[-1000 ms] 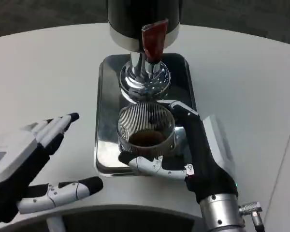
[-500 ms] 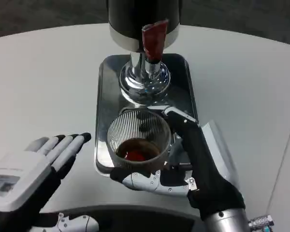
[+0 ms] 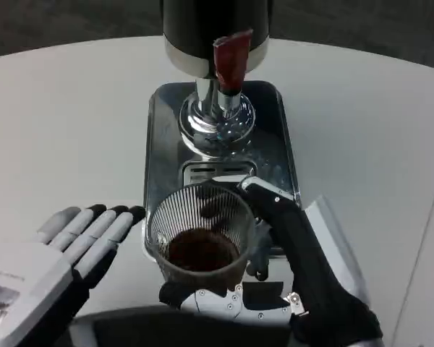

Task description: Grasp the cup under the faucet to collect the drink, then remove the cup.

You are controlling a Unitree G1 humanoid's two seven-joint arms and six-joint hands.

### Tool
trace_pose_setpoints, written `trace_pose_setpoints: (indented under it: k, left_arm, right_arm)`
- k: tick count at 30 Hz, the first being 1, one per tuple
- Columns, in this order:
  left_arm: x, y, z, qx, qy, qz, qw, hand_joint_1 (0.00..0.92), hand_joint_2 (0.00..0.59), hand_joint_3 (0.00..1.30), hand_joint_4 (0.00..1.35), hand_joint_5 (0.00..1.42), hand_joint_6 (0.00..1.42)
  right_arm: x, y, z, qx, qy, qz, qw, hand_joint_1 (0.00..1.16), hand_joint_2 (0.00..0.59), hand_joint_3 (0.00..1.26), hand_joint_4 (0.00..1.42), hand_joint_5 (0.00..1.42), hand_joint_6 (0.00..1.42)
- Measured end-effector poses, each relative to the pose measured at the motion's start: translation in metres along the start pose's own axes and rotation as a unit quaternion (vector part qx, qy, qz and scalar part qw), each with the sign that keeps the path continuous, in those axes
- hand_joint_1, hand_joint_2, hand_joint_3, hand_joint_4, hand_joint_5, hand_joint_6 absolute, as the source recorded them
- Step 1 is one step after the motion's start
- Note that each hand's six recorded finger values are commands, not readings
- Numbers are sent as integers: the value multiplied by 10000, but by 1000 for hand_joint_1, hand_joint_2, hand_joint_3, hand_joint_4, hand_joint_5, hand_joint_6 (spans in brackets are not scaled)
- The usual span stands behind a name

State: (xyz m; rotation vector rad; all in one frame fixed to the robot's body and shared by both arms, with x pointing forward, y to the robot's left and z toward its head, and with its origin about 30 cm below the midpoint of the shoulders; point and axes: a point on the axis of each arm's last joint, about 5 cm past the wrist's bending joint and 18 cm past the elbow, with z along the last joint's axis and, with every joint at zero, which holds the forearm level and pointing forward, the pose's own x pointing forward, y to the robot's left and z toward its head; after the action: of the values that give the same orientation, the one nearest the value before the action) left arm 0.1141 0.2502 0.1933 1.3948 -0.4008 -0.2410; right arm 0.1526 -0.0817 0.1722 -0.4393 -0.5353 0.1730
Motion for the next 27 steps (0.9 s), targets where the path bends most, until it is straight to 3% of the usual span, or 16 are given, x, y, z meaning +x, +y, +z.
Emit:
trace_pose_setpoints:
  k: [8, 17, 27]
  left_arm:
    - [-52, -9, 22, 35, -239, -68, 9997, 0, 45, 0, 0, 0, 0]
    - [-30, -15, 12, 65, -431, -34, 9990, 0, 47, 0, 0, 0, 0]
    - [25, -25, 31, 16, -539, -28, 9985, 0, 50, 0, 0, 0, 0]
  right_arm:
    - [-116, -100, 79, 5, -30, 138, 9999, 1114, 95, 653, 865, 905, 1255]
    - [-140, -97, 137, 52, -110, 117, 9999, 1115, 95, 653, 873, 905, 1255]
    - [-158, -119, 126, 19, -41, 18, 10000, 1114, 102, 653, 876, 905, 1255]
